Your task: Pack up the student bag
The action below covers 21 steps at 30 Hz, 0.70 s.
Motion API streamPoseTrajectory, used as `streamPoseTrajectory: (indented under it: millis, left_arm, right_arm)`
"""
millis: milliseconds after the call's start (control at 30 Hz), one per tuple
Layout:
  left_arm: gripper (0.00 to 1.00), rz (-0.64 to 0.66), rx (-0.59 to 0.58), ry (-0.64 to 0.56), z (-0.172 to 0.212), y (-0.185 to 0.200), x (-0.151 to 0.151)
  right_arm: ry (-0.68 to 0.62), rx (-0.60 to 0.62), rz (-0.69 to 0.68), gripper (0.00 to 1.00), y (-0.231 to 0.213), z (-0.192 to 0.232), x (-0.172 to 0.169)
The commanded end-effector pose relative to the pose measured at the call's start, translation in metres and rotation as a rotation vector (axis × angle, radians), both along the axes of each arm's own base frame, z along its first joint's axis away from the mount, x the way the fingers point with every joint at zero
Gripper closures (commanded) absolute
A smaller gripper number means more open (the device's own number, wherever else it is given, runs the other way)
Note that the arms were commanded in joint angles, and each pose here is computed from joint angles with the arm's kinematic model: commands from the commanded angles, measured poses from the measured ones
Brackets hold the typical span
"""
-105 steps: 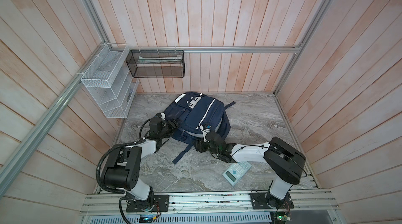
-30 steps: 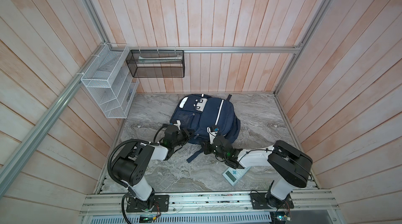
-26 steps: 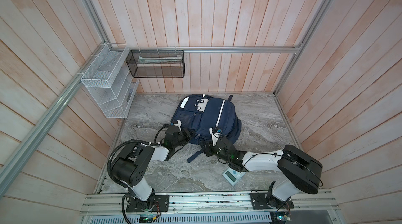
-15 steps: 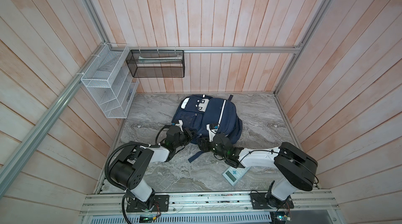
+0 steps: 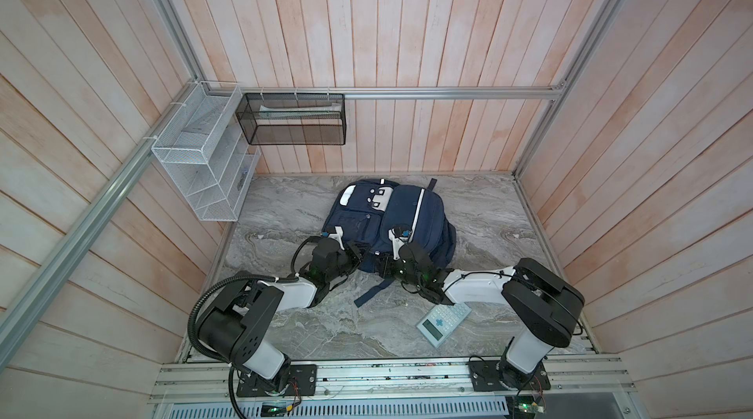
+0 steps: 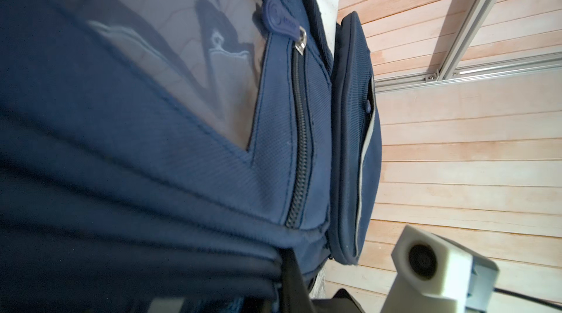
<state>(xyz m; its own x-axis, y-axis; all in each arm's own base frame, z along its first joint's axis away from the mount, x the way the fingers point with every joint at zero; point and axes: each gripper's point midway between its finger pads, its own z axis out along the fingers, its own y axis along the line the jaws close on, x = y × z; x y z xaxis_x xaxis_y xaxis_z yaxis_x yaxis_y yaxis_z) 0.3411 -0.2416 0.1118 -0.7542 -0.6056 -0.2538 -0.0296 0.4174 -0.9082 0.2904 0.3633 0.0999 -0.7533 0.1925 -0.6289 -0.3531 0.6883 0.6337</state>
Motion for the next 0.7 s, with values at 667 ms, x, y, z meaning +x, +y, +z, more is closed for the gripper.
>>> streamPoseTrajectory:
  millis: [667]
  left_arm:
    - [1.00, -0.015, 0.027, -0.041, -0.008, 0.025, 0.001]
  right_arm:
    - [0.115, -0.144, -0.128, 1.00, -0.130, -0.020, -0.005]
